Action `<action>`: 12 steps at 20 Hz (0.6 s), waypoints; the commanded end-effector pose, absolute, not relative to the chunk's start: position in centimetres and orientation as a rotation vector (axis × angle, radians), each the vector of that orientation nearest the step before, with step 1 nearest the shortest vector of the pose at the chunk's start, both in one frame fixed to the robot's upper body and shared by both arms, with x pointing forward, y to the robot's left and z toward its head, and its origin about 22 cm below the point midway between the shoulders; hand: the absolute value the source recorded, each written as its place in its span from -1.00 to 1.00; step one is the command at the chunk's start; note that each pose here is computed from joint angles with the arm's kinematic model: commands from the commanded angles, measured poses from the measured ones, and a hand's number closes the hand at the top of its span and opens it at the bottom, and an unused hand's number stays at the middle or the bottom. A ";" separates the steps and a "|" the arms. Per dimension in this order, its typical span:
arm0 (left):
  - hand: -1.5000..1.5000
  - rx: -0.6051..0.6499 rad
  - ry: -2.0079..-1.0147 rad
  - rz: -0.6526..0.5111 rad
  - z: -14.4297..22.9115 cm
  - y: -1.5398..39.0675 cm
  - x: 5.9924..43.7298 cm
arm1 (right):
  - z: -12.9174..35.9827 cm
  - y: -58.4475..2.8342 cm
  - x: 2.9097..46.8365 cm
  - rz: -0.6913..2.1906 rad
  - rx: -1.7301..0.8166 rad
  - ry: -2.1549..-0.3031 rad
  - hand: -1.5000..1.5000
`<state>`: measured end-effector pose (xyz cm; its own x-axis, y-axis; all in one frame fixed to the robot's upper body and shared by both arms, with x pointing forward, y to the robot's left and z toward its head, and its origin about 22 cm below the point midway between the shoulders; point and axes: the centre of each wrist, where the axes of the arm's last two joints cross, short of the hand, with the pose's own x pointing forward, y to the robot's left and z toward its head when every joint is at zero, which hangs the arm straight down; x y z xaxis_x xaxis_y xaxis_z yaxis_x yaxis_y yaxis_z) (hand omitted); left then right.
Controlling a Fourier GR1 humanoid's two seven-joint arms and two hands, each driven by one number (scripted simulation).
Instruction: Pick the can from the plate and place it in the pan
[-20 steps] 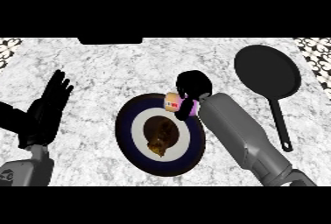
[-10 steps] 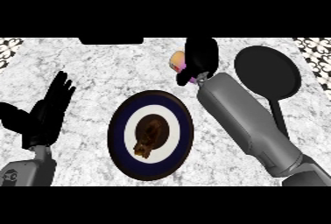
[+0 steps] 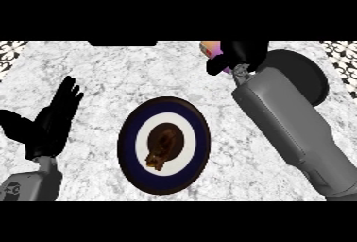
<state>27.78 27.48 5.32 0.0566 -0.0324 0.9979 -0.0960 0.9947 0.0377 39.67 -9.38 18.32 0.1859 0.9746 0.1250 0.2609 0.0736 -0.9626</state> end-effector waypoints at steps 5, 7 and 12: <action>0.00 0.093 -1.517 0.039 4.7 26.5 27.2 | 21.1 -18.9 41.5 0.630 -1.454 -1.260 1.00; 0.00 0.102 -1.533 0.053 5.1 27.2 28.4 | 18.9 -21.4 41.1 0.642 -1.479 -1.260 1.00; 0.00 0.076 -1.533 0.040 6.3 27.2 28.6 | 17.7 -27.3 42.1 0.555 -1.469 -1.268 1.00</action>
